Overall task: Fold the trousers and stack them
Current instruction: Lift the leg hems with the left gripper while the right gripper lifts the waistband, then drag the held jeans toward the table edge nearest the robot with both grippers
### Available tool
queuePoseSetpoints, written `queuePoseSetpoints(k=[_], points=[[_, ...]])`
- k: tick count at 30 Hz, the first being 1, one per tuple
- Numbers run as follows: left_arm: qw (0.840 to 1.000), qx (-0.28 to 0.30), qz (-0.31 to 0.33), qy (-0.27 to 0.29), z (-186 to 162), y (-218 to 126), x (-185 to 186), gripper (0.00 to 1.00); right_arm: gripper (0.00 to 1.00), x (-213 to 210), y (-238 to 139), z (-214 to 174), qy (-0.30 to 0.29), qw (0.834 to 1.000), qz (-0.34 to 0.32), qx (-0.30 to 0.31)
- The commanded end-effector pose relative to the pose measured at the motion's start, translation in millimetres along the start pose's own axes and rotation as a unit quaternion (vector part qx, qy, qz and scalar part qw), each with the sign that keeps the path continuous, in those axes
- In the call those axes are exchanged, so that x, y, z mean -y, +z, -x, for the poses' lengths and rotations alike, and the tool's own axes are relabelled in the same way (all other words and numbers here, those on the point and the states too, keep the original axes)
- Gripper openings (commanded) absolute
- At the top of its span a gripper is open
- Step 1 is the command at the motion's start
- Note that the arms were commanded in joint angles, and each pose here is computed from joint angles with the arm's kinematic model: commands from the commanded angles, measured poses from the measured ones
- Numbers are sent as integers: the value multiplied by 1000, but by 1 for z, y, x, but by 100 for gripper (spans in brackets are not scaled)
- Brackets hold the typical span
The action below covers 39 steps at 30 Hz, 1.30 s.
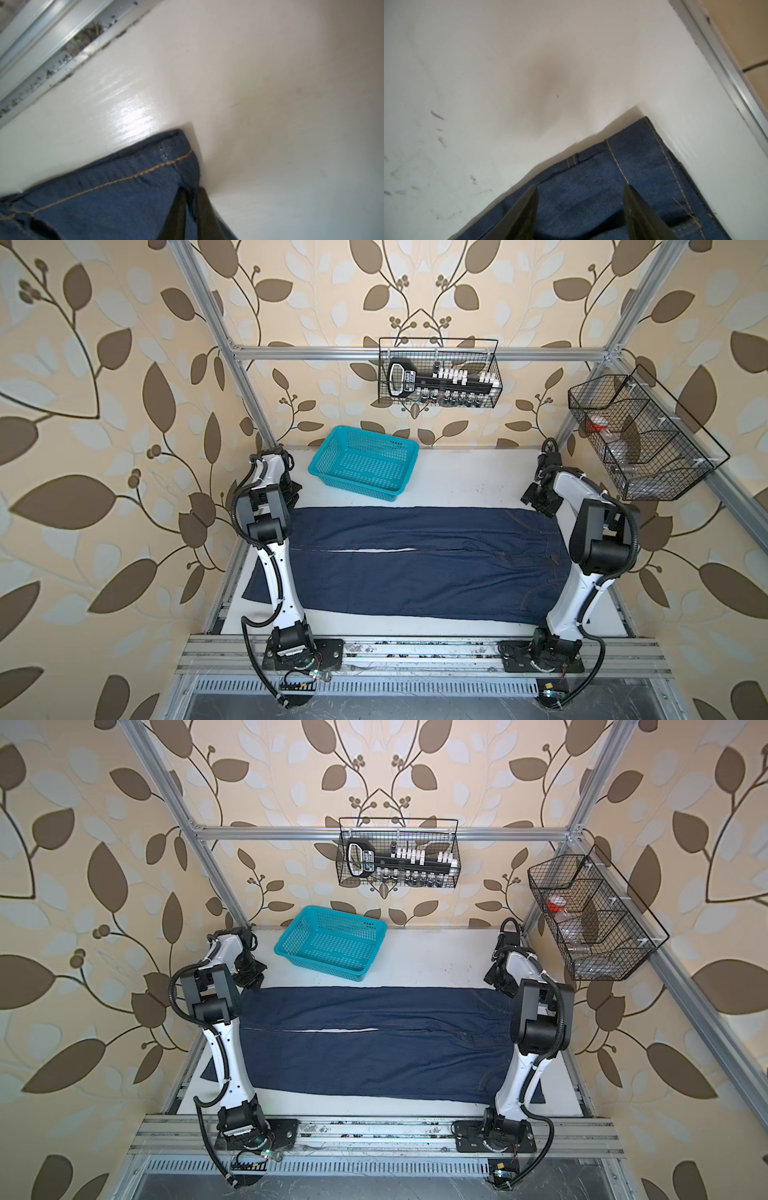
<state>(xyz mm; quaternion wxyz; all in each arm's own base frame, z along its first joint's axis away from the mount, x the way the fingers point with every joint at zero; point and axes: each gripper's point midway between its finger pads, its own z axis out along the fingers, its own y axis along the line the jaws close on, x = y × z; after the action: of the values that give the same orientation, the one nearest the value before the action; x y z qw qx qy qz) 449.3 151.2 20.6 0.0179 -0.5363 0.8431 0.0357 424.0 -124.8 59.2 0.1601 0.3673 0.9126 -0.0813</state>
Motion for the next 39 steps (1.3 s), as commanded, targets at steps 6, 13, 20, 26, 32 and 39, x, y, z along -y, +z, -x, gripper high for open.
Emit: queuePoseSetpoints(k=[6,13,20,26,32,39], points=[[1000,-27,-11,6,-9,-6,-7,0,59,6,15,2,33,999,-35,-10],[998,-21,-58,8,-17,-39,-5,0,58,4,31,0,42,998,-49,-21],[995,-17,-93,14,-27,-65,-9,0,55,-2,54,-17,41,997,-38,-48],[995,-8,-96,19,-35,-75,-20,0,50,-3,57,-17,30,997,-49,-55],[995,-2,-94,24,-37,-80,-27,0,15,-4,56,-26,32,997,-36,-65],[994,-1,-106,32,-37,-91,-25,0,0,-5,40,-16,18,999,-18,-39]])
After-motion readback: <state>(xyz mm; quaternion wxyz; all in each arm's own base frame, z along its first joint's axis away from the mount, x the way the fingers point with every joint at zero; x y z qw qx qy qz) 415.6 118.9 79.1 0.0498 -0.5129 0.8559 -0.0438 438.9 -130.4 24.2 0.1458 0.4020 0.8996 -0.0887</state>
